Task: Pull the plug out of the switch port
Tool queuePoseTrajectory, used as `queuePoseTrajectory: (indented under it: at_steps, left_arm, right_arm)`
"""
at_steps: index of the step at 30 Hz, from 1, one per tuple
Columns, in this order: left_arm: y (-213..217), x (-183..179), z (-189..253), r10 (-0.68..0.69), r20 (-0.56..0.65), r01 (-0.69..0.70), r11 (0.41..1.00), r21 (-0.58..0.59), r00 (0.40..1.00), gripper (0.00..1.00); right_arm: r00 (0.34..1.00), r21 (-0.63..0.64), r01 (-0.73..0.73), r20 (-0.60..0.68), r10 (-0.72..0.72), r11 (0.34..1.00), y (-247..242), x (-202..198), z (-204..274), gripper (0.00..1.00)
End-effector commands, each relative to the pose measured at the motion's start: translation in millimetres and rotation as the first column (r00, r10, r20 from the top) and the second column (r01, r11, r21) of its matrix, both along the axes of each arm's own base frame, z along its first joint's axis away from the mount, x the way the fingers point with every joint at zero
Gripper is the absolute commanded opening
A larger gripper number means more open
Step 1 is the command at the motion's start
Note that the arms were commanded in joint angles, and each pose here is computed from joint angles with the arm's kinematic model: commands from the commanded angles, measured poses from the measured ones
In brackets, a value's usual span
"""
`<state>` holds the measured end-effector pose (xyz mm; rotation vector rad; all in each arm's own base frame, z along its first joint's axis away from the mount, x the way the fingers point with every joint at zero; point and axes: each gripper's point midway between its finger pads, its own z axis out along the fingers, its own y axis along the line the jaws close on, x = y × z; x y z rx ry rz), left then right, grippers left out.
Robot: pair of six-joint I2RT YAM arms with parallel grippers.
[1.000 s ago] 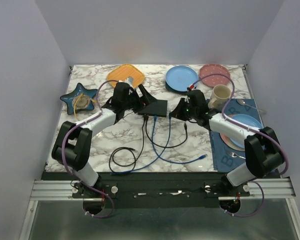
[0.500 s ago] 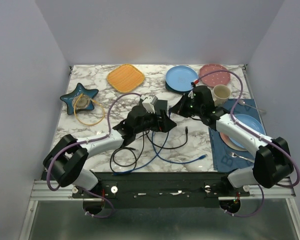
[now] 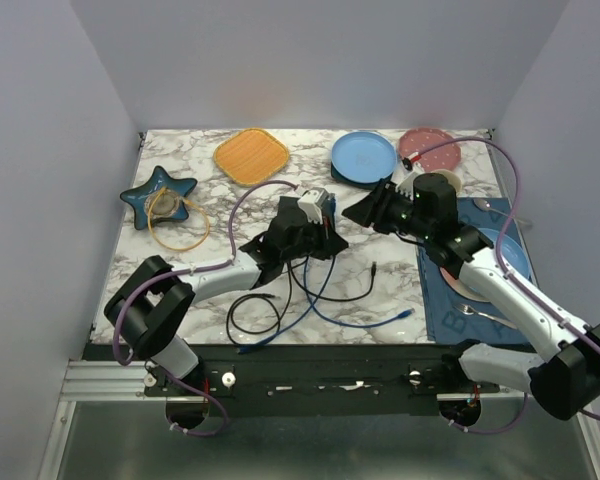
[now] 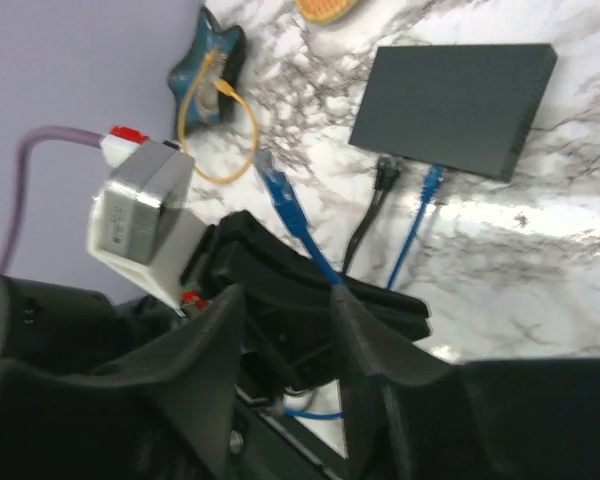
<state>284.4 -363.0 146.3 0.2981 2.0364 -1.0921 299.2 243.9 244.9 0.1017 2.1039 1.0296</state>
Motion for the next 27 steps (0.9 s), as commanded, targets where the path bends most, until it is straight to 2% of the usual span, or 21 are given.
queuePoseTrajectory:
  at_steps: [1,7,10,12,15,18,22,27]
  left_arm:
    - [-15.6,2.5,34.7,-0.065,0.057,0.069,0.995,-0.073,0.996,0.00]
    - [-31.2,0.2,92.4,-0.135,0.126,0.159,0.967,-0.199,0.983,0.00]
    - [-33.7,-8.8,133.4,-0.178,0.173,0.228,0.915,-0.333,0.969,0.00]
    - [-32.6,-16.3,162.5,-0.205,0.201,0.273,0.863,-0.424,0.958,0.00]
    - [-29.0,-21.9,195.8,-0.218,0.243,0.314,0.811,-0.494,0.945,0.00]
    - [-20.4,-21.8,221.3,-0.209,0.287,0.332,0.802,-0.497,0.935,0.00]
    - [6.6,-15.3,256.0,-0.141,0.373,0.321,0.815,-0.482,0.917,0.01]
    - [67.1,23.7,287.1,0.077,0.420,0.167,0.842,-0.513,0.904,0.01]
  right_arm:
    - [0.994,-0.044,0.056,0.097,-0.051,0.997,-18.5,-3.3,22.5,0.64]
    - [0.955,-0.051,0.250,0.179,-0.237,0.967,-58.9,-4.5,40.8,0.77]
    - [0.926,-0.027,0.314,0.231,-0.300,0.949,-75.6,-9.6,54.8,0.82]
    - [0.919,-0.031,0.330,0.241,-0.313,0.944,-80.9,-11.8,52.7,0.82]
    - [0.920,-0.051,0.335,0.233,-0.315,0.941,-82.6,-11.6,42.3,0.82]
    - [0.927,-0.071,0.330,0.210,-0.309,0.941,-81.4,-11.5,29.6,0.82]
    - [0.933,-0.090,0.327,0.187,-0.307,0.941,-80.7,-11.0,15.0,0.81]
    - [0.942,-0.085,0.309,0.164,-0.293,0.947,-75.7,-11.4,1.7,0.80]
